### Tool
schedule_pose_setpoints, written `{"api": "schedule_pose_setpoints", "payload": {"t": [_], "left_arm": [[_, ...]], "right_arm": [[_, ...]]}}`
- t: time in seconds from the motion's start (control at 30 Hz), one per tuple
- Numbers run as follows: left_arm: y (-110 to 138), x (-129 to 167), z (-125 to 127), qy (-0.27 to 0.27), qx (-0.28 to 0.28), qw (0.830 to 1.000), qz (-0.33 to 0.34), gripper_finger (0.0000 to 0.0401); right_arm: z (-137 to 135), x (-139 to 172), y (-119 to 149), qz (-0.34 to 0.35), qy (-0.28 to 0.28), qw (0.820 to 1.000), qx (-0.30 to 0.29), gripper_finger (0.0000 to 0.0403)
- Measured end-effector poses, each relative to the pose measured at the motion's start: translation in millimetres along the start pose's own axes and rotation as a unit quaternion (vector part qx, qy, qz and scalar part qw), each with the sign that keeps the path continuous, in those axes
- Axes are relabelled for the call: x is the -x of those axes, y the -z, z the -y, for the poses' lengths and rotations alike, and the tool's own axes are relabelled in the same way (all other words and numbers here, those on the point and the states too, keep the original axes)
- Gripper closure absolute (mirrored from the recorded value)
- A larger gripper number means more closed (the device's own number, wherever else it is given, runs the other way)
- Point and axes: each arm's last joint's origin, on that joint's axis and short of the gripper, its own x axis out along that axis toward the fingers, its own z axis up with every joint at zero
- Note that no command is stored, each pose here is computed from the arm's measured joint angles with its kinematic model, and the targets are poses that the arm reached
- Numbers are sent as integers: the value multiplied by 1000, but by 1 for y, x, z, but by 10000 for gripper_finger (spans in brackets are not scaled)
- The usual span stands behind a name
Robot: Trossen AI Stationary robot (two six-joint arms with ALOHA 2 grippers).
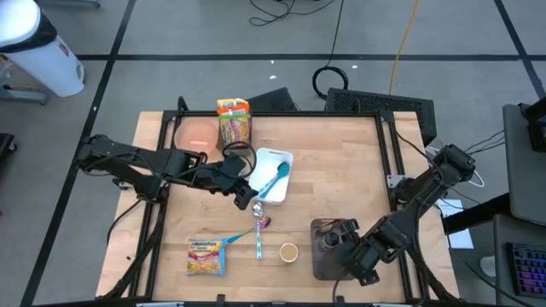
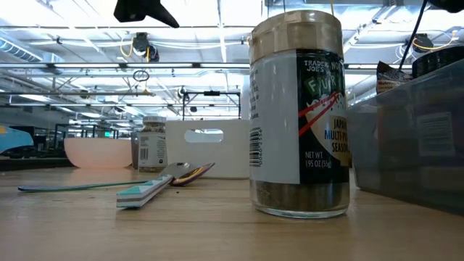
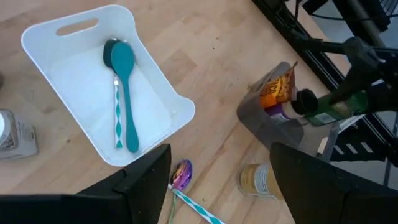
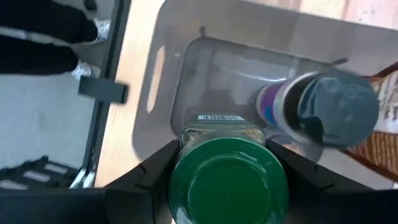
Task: Pick & Place Food Item
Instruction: Put the green seasoning bottle into the bottom black bin
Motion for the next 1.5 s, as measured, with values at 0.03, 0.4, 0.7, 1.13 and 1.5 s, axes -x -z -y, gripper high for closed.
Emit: {"api": "schedule_pose_setpoints", "payload": {"t": [0.03, 0.4, 0.7, 1.13, 1.5], "left_arm": [[0, 0, 0, 0, -1, 1000, 0, 119], [1, 0, -2, -9, -3, 1000, -6, 119], [2, 0, -3, -14, -6, 1000, -10, 119], [3, 0, -4, -21, -9, 1000, -14, 119], [3, 0, -4, -23, -12, 1000, -12, 119]], "right_arm": [[0, 0, 0, 1, 1, 1000, -4, 215], [0, -4, -2, 26, 7, 999, -42, 215], [8, -29, 12, 4, 13, 997, -79, 215], [12, -45, 21, 7, 12, 996, -90, 215], [13, -47, 22, 10, 11, 996, -92, 215]]}}
